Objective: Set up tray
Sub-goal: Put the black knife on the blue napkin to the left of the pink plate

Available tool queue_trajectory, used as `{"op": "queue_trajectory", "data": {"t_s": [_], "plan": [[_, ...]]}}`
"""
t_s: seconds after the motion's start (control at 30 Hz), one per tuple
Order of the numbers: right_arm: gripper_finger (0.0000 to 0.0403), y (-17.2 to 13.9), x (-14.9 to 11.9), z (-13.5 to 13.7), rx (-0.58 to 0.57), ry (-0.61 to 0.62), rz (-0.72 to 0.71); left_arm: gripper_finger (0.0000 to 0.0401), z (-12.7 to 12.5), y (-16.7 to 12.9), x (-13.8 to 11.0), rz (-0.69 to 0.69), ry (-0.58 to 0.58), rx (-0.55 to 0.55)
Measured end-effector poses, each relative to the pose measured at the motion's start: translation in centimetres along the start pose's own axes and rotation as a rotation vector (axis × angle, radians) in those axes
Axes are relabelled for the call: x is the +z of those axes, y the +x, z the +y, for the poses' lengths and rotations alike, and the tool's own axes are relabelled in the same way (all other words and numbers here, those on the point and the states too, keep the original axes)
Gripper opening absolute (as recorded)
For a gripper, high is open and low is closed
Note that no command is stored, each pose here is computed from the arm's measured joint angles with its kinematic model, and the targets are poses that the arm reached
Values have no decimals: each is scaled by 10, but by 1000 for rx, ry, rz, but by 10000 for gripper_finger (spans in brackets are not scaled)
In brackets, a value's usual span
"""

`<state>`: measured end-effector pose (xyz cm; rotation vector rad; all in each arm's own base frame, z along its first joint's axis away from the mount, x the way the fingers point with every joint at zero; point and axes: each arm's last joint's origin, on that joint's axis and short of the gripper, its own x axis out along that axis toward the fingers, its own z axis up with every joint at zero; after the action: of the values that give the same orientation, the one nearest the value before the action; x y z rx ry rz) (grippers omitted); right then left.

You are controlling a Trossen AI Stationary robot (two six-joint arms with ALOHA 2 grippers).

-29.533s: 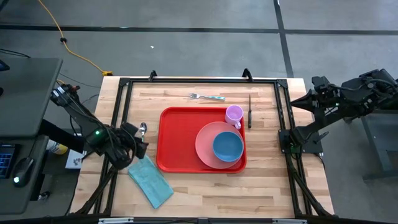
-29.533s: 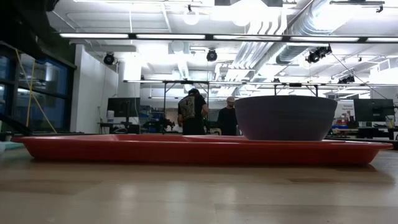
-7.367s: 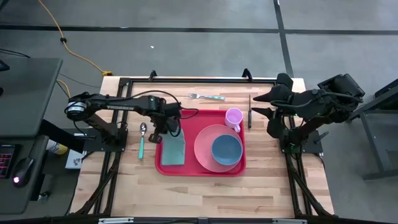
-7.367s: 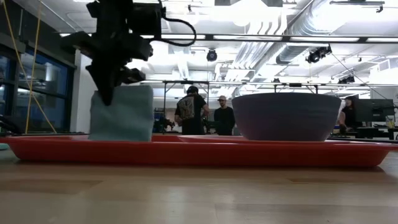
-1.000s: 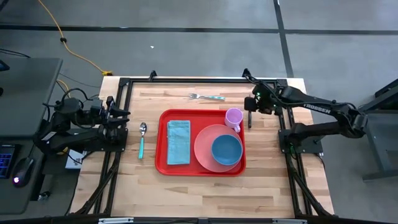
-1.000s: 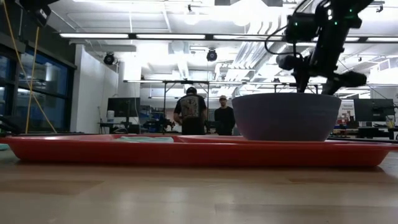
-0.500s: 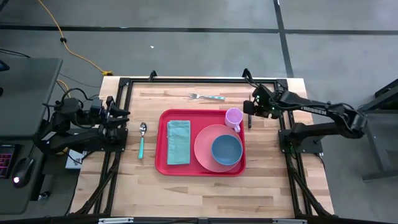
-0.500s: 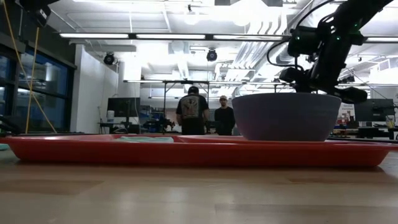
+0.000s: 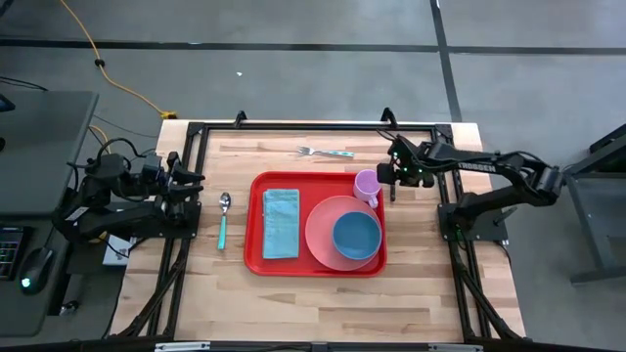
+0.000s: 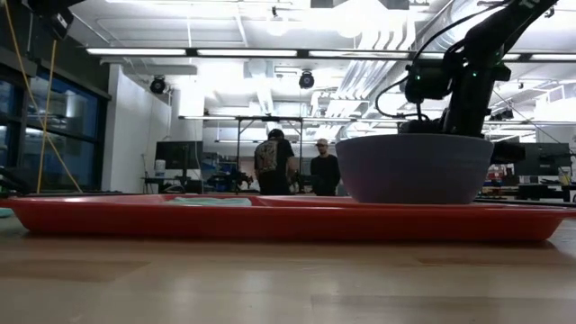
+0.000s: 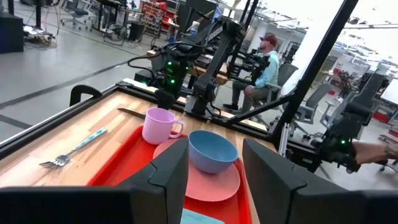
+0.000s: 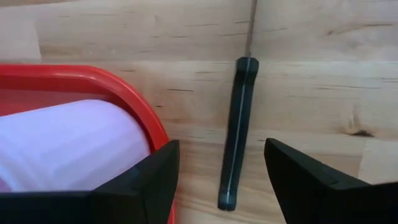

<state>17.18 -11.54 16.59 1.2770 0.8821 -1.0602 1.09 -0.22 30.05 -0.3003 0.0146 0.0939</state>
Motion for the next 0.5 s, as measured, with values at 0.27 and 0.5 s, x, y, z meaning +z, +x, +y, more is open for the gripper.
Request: {"op": "queue_trajectory", "data": {"t_s": [0.27,0.5], "plan": [[209,11,2,-2,-39,-8,51,182,0,0,0,0,-2,-3],[209,19,3,-1,-54,-7,64,182,0,0,0,1,-2,-3]]}}
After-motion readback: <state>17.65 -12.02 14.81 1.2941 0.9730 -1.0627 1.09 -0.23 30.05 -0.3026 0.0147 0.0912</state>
